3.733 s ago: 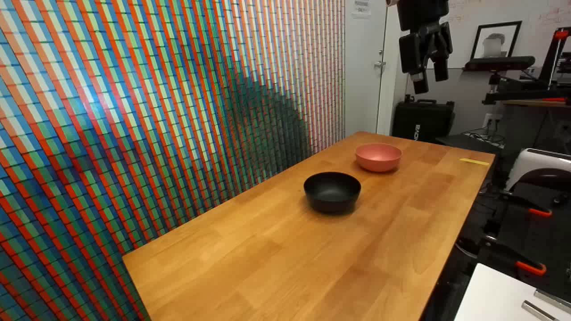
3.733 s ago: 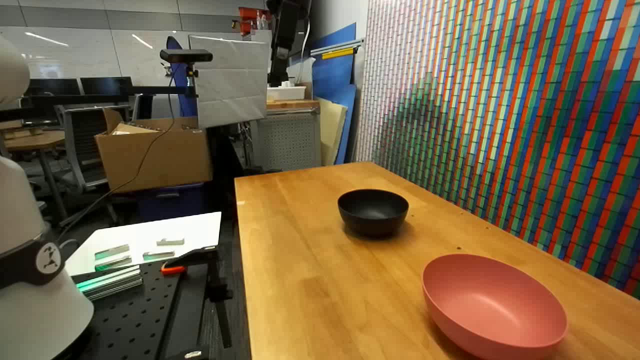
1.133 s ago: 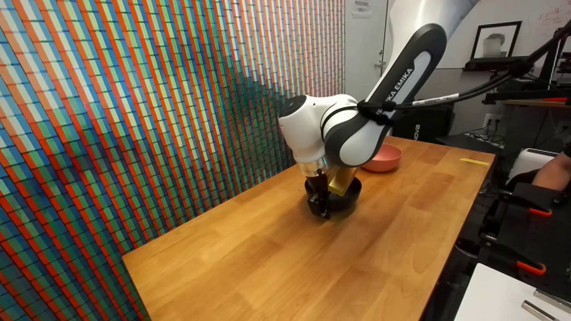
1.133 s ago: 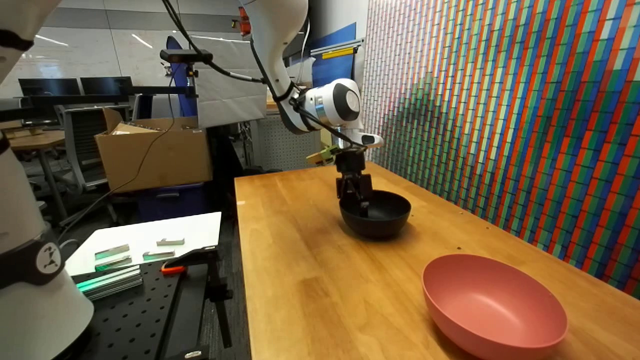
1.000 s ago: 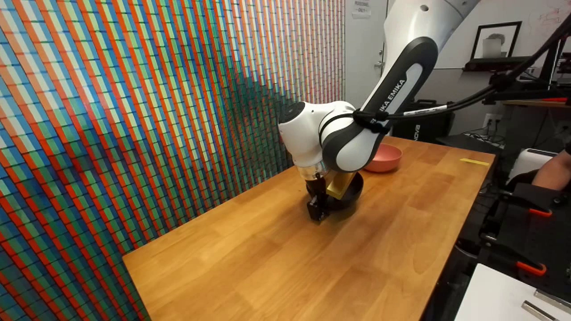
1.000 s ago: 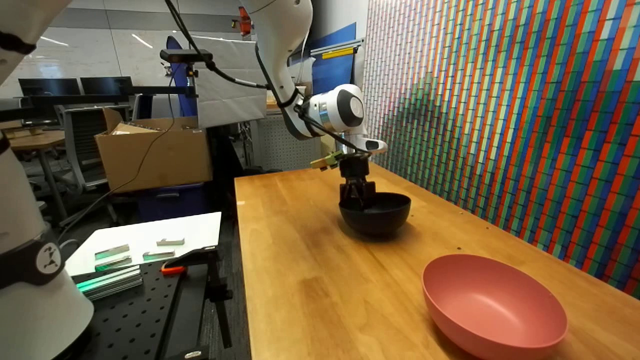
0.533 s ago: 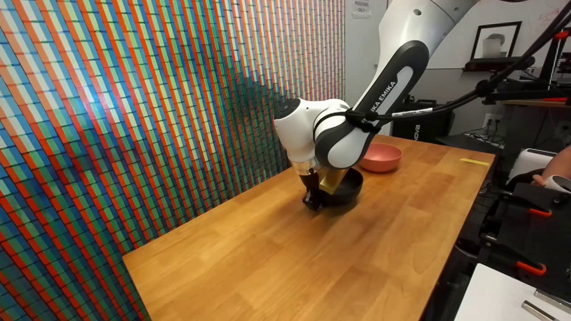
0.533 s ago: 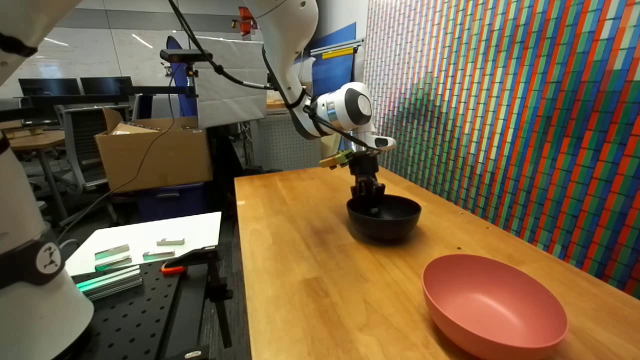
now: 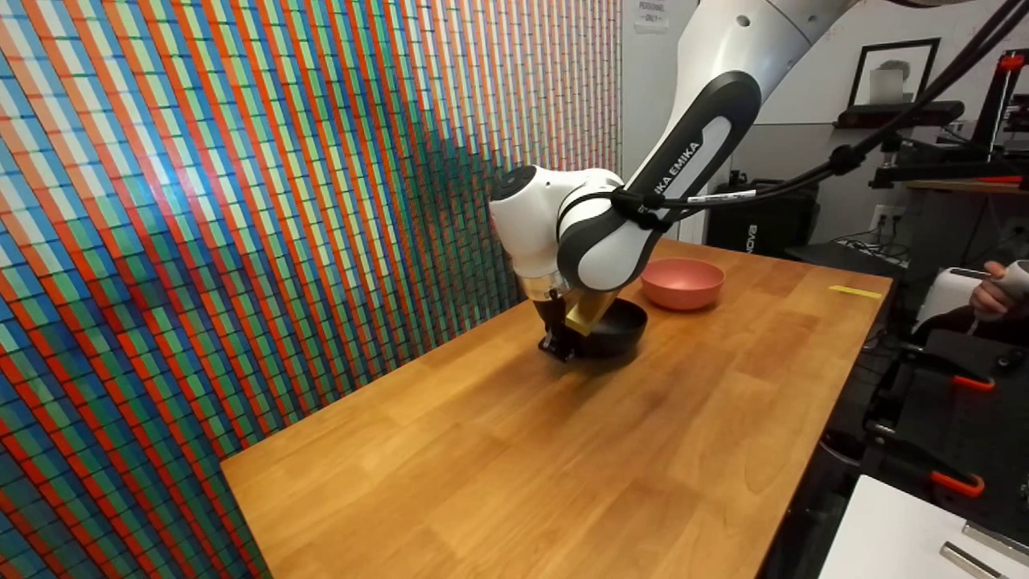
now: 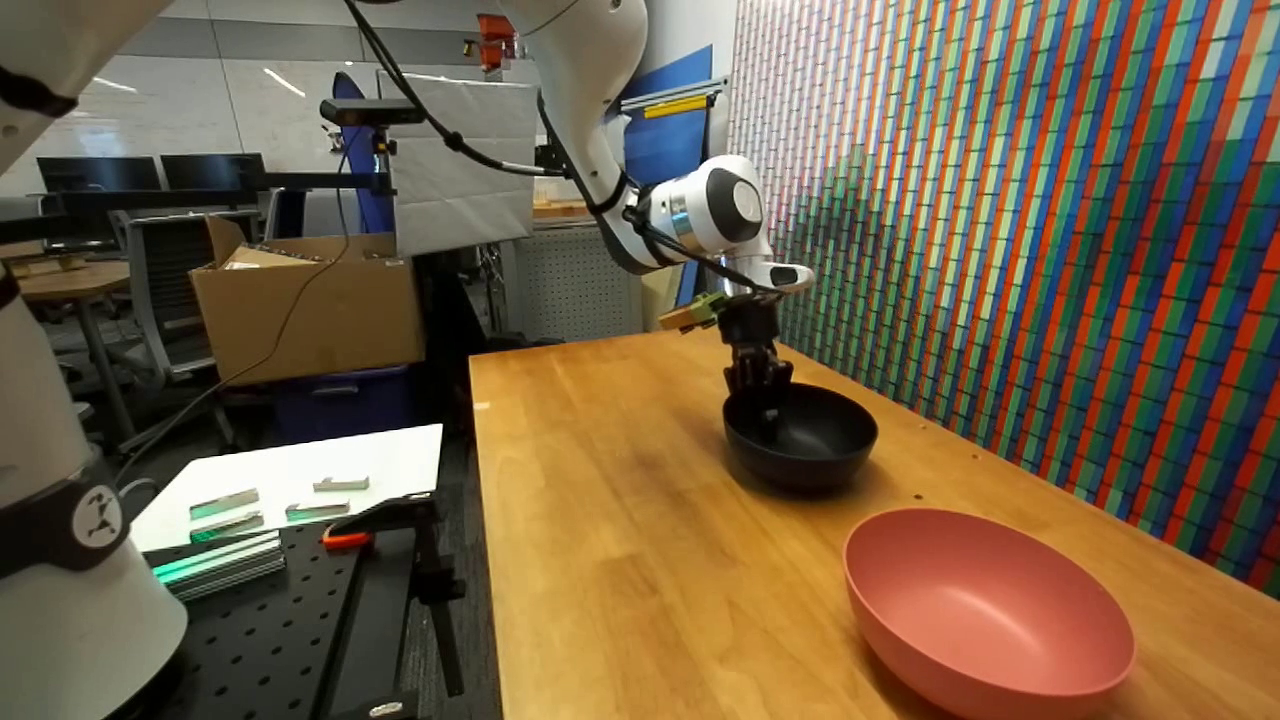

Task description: Put the black bowl on top of the pink bowl

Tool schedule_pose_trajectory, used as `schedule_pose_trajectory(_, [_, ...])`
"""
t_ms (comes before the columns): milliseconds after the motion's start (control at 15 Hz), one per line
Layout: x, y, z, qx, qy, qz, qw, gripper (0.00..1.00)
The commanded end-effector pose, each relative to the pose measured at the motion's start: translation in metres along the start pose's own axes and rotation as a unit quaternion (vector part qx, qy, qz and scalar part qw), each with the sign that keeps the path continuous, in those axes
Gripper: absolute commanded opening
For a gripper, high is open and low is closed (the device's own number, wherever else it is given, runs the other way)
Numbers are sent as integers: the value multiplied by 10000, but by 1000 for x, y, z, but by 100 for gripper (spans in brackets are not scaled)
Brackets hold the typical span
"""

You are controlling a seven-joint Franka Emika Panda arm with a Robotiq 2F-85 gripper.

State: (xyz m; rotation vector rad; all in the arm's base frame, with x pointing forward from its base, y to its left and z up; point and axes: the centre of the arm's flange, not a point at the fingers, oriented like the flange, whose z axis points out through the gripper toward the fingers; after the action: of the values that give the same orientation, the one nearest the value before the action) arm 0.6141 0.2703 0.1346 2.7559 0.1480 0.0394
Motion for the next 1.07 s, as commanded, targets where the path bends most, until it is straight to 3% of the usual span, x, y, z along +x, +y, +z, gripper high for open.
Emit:
schedule_pose_trajectory(0, [-7, 29, -33, 153, -63, 173, 9997, 5])
schedule_pose_trajectory(333, [-25, 75, -115, 340, -186, 596, 9975, 5])
schedule_pose_trajectory(600, [-28, 139, -177, 345, -160, 1081, 9934, 5])
schedule_pose_trajectory(1000, [-20, 222, -198, 312, -34, 1760, 9839, 5])
